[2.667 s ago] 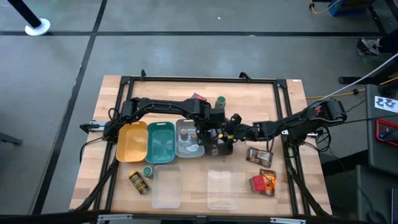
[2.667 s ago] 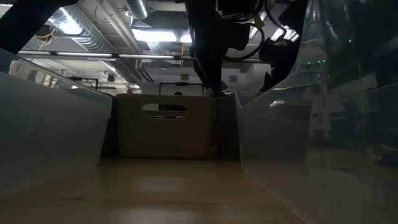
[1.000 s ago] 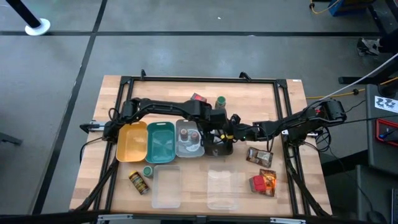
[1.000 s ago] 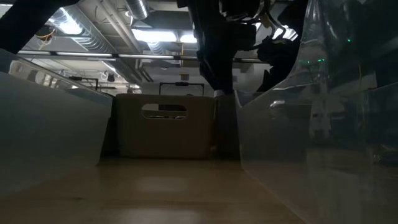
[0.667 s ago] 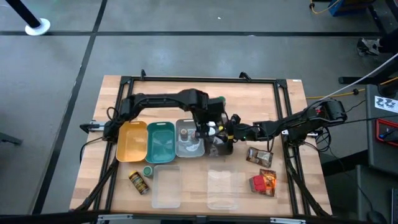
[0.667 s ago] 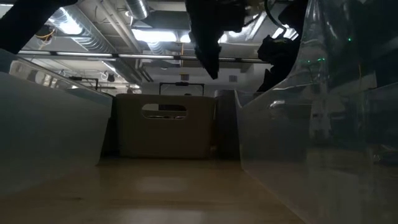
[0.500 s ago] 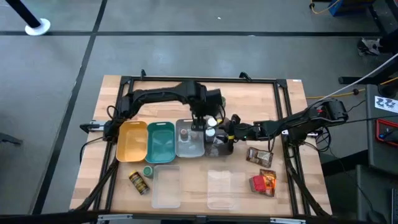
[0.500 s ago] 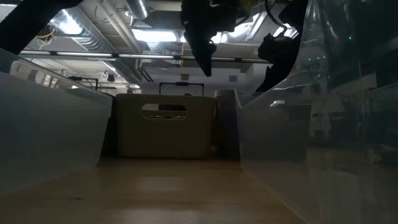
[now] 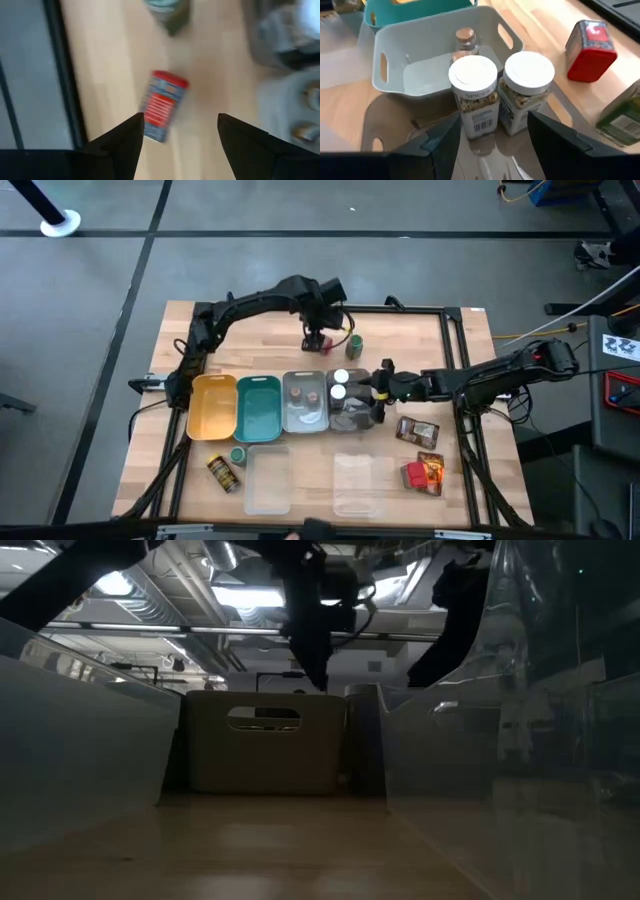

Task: Sort spices by type
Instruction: Put the top red seasoning can into the green bin

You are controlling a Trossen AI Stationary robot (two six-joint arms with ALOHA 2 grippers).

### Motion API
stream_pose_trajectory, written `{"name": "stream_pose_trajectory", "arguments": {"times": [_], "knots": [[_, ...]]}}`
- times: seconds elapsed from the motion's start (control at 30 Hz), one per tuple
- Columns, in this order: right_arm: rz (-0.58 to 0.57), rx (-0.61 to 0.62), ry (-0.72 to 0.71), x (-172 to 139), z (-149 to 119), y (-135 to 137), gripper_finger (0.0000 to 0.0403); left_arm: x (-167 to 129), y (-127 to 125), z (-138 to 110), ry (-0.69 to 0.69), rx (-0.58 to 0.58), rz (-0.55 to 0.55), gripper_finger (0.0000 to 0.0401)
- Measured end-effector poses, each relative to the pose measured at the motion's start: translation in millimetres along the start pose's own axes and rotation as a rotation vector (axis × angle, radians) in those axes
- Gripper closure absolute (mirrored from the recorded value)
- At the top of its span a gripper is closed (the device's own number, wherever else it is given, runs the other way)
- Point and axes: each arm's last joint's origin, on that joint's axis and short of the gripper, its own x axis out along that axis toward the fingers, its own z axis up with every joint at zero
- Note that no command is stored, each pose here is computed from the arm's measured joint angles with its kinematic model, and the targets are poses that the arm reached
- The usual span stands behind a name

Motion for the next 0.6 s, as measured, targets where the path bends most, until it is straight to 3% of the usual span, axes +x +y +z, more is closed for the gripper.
{"name": "stream_pose_trajectory", "arguments": {"times": [0.27,0.6], "knots": [[0.007,0.008,-0.032,-15.0,6.9,-2.4,0.0173,35.1,16.8,-16.4,-0.031,0.096,-0.016,0.016],[0.005,0.007,-0.026,-16.2,6.6,-3.0,0.0173,68.5,-2.2,-23.1,0.015,0.206,-0.069,0.016]]}}
